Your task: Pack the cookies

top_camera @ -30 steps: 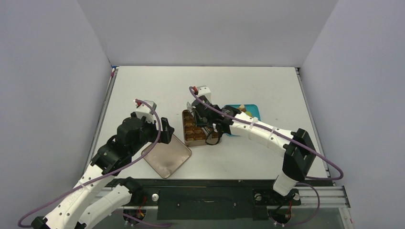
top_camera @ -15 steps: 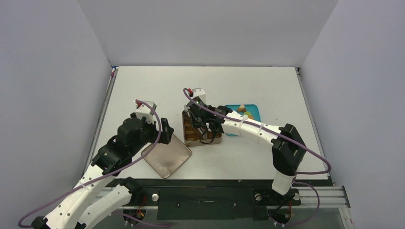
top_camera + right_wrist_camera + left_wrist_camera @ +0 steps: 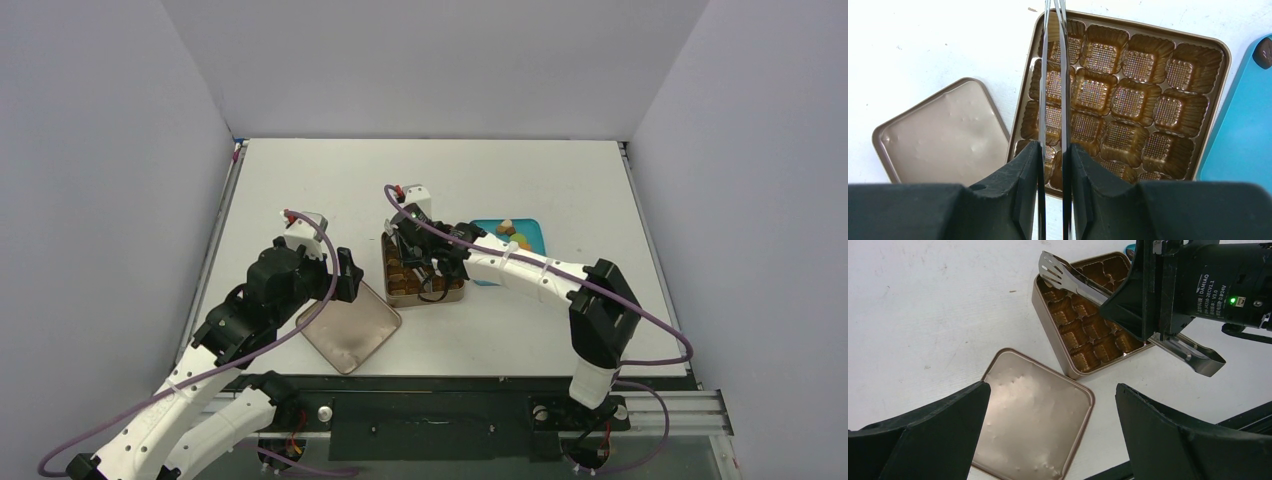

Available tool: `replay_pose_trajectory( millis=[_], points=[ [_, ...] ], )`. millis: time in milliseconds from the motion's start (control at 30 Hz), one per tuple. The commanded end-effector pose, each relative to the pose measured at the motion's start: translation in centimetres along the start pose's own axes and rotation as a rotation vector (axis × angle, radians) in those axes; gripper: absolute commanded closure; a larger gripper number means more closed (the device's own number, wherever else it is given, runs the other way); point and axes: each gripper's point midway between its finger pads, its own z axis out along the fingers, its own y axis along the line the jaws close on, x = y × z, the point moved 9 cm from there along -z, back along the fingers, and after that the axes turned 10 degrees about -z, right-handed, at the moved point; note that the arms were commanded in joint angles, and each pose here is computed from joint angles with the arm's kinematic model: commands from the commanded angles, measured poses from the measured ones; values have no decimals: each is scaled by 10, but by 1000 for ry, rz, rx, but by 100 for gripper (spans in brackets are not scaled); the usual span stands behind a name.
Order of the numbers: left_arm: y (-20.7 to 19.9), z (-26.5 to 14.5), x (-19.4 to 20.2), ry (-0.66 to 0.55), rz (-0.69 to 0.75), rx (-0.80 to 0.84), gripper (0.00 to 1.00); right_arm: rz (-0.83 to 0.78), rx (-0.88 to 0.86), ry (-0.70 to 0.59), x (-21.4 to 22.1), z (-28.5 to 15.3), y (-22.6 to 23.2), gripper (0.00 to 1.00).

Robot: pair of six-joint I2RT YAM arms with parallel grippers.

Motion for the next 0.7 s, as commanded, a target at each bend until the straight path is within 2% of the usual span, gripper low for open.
replay_pose_trajectory(
  millis=[0,467,667],
  points=[
    [0,0,-7,-38,0,-3,3,27,-7,-57,-8,-6,4,76],
    [0,3,-6,-29,2,-6,3,28,12,-61,-8,-8,1,66],
    [0,3,-6,-26,3,-7,3,25,29,-70,-10,-16,-3,66]
  ],
)
